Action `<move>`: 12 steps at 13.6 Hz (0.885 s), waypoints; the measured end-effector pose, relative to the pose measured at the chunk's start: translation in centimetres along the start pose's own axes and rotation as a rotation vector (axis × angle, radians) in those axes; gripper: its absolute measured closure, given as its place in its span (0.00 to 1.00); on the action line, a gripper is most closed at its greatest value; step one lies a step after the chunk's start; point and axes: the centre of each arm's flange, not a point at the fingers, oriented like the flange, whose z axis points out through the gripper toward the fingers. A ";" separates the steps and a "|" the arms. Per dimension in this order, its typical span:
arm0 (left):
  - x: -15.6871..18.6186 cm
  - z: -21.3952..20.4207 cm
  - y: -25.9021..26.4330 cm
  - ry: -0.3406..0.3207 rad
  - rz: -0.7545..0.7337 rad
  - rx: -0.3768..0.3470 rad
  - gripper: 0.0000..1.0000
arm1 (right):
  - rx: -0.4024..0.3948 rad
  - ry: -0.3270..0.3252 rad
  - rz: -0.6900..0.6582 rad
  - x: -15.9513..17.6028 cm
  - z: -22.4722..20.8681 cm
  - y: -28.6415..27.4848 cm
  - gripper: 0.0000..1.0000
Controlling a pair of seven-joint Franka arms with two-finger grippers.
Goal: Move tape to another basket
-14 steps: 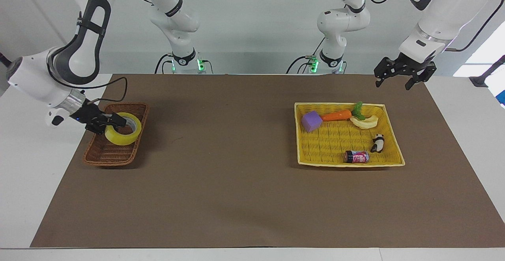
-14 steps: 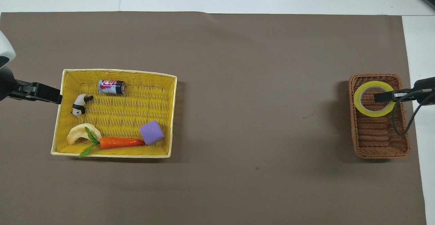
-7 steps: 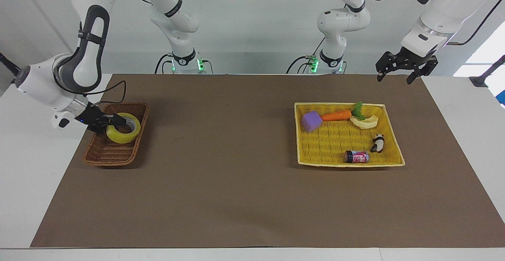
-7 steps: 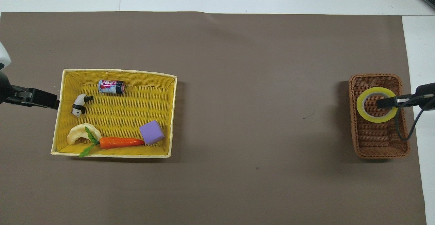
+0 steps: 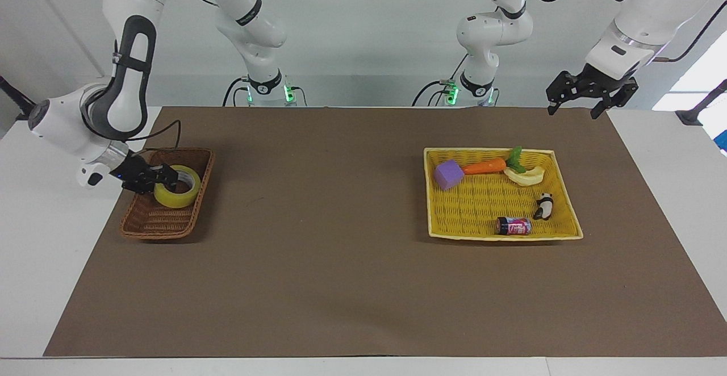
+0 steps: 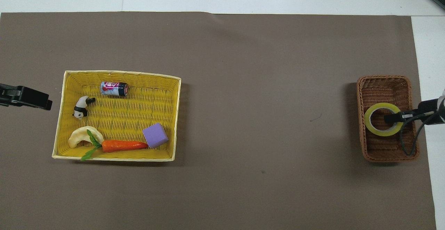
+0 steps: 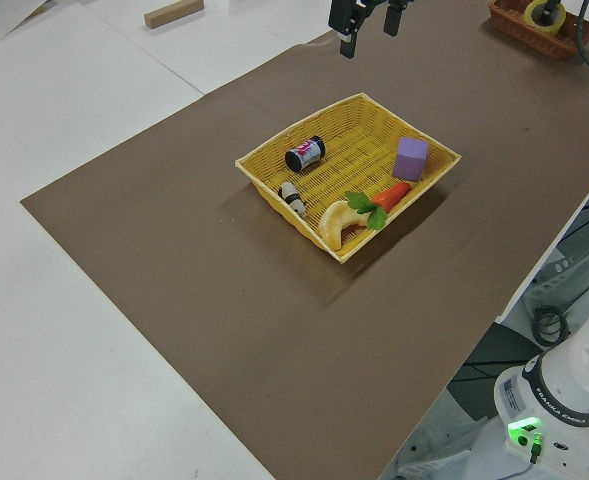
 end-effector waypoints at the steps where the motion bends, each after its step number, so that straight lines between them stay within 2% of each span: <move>1: 0.0 0.0 0.0 0.000 0.000 0.000 0.00 | -0.011 0.015 -0.008 0.5 -0.8 -0.1 0.30; 4: -0.4 -1.2 0.2 0.026 0.002 0.004 0.00 | -0.062 0.083 -0.001 2.9 -5.0 -1.3 0.00; 7: -1.2 -2.7 0.5 0.055 0.004 0.011 0.00 | -0.219 0.094 0.069 6.6 -9.5 -5.9 0.00; 8: -1.3 -2.8 0.5 0.056 0.004 0.012 0.00 | -0.246 0.096 0.109 7.4 -10.4 -7.8 0.00; 12: -1.3 -2.8 0.5 0.055 0.004 0.012 0.00 | -0.249 0.088 0.301 7.8 -12.9 -14.5 0.00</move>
